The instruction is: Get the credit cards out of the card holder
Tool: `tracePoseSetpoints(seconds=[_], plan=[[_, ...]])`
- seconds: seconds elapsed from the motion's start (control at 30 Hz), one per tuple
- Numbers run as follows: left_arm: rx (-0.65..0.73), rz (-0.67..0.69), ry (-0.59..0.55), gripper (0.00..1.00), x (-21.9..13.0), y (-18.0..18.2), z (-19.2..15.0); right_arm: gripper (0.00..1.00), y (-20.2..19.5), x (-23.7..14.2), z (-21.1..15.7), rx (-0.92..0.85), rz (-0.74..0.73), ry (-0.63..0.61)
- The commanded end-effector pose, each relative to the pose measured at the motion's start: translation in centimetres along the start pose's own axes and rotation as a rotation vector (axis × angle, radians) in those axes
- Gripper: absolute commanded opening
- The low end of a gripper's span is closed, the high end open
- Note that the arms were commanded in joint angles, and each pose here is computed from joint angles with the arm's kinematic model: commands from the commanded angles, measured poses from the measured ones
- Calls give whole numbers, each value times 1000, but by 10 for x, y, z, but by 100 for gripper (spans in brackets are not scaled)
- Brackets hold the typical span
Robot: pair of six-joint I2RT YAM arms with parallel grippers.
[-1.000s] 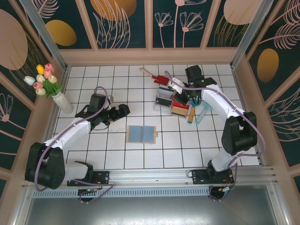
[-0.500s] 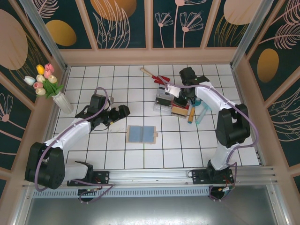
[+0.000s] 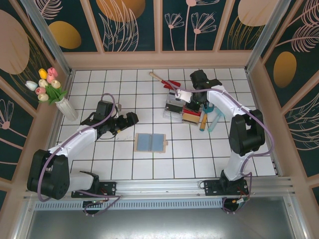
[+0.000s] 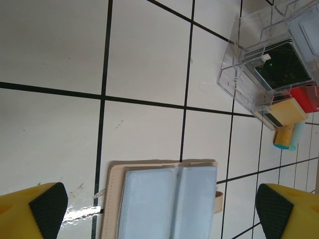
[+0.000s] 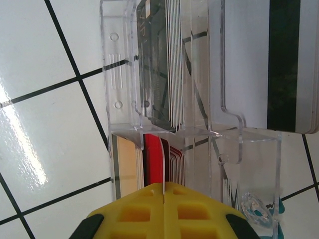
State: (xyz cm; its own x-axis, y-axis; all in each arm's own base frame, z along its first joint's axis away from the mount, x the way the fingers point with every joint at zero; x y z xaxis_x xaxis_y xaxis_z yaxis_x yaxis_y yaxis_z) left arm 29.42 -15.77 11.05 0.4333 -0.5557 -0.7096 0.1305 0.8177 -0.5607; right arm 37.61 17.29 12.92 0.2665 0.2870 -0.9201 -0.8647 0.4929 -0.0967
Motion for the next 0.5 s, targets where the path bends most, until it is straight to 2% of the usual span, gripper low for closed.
tracePoseSetpoints(seconds=[0.0, 0.47], plan=[[-3, -20, 12, 98, 3, 1, -4, 0, 1, 4, -6, -31, 1, 52], [-10, -33, 21, 99, 5, 1, -9, 0, 7, 17, -9, -56, -15, 68]])
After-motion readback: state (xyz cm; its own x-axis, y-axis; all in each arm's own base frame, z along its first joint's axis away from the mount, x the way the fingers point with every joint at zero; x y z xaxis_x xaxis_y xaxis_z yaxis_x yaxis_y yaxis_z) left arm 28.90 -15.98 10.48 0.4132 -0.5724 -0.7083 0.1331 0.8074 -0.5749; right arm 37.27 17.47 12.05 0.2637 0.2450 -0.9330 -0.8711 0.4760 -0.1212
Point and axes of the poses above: each hand's point on the last joint's axis, 136 mm out from that joint toward the fingers, its own x axis out along the fingers, its own y axis along the line the jaws close on, z = x × y, the point moved 1 cm from there along -x, back along the fingers, and after that the axes turned 14 degrees about x, right-handed, at the moved point
